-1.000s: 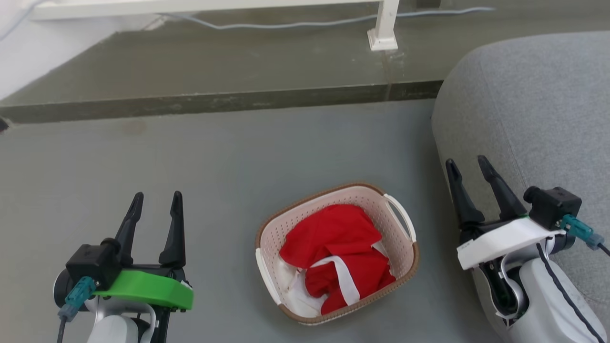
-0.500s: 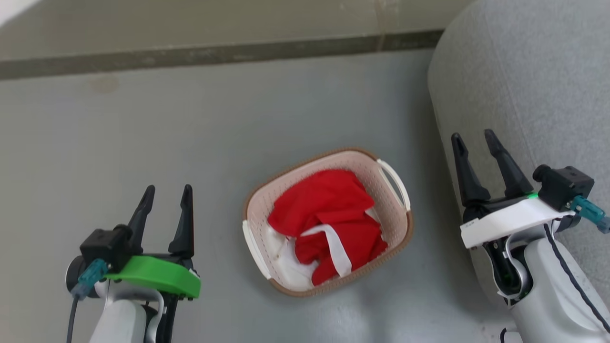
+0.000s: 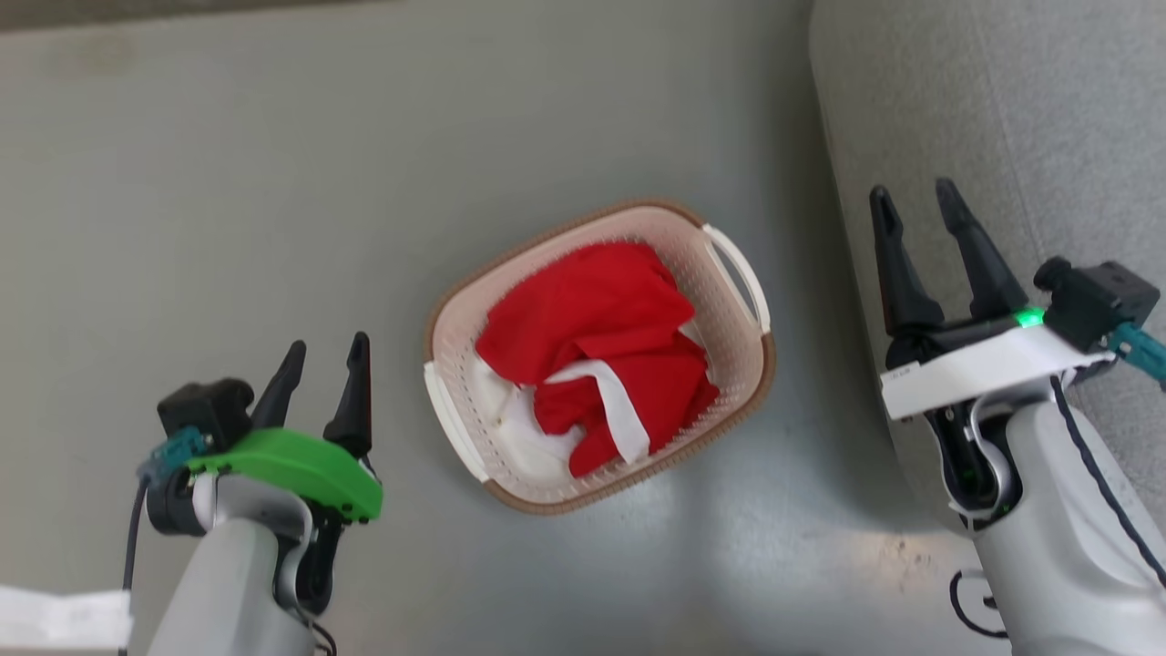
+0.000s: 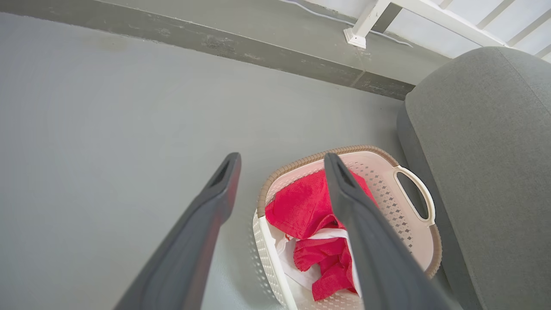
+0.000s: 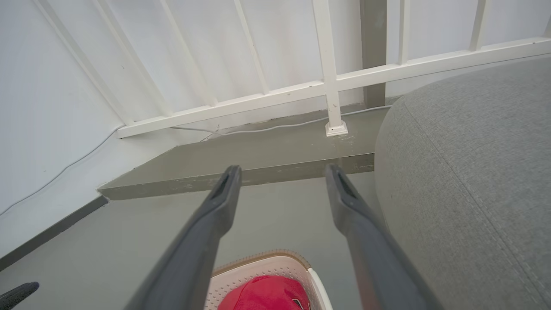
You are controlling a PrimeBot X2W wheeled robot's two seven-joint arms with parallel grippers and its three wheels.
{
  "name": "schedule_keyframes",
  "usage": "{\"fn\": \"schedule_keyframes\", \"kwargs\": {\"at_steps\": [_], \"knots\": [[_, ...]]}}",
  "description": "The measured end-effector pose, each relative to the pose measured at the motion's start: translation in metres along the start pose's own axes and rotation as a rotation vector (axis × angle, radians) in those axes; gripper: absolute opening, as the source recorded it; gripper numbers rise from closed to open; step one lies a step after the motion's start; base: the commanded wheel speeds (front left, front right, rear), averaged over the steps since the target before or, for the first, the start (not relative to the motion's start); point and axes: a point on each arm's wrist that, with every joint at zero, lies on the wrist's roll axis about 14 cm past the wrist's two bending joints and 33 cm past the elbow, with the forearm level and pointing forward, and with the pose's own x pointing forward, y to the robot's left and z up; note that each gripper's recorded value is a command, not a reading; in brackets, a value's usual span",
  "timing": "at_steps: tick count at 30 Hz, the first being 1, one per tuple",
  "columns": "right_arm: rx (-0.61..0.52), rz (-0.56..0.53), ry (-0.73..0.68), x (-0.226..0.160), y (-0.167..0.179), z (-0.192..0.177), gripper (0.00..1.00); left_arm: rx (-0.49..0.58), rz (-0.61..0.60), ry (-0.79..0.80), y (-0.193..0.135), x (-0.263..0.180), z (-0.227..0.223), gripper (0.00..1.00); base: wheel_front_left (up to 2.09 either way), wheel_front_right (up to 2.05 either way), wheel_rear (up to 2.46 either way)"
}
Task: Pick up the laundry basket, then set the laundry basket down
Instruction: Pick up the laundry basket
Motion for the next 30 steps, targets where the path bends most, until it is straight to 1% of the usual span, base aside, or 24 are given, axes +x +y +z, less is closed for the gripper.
{"fn": "schedule_keyframes", "kwargs": {"at_steps": [6,12,18,21,26,30], "knots": [[0.001,-0.013,0.026,0.012,-0.007,-0.014,1.0,-0.067,0.018,0.135,0.008,0.019,-0.037,1.0,0.0,0.0,0.0],[0.009,-0.02,0.063,0.022,-0.011,-0.032,1.0,-0.09,0.038,0.269,0.017,0.035,-0.076,1.0,0.0,0.0,0.0],[0.006,-0.044,0.087,0.025,-0.021,-0.043,1.0,-0.152,0.062,0.396,0.022,0.043,-0.111,1.0,0.0,0.0,0.0],[0.005,-0.049,0.101,0.027,-0.023,-0.049,1.0,-0.166,0.07,0.448,0.024,0.046,-0.126,1.0,0.0,0.0,0.0],[0.001,-0.063,0.115,0.029,-0.03,-0.056,1.0,-0.237,0.095,0.529,0.026,0.05,-0.149,1.0,0.0,0.0,0.0],[0.004,-0.078,0.125,0.03,-0.036,-0.061,1.0,-0.251,0.103,0.601,0.027,0.049,-0.168,1.0,0.0,0.0,0.0]]}}
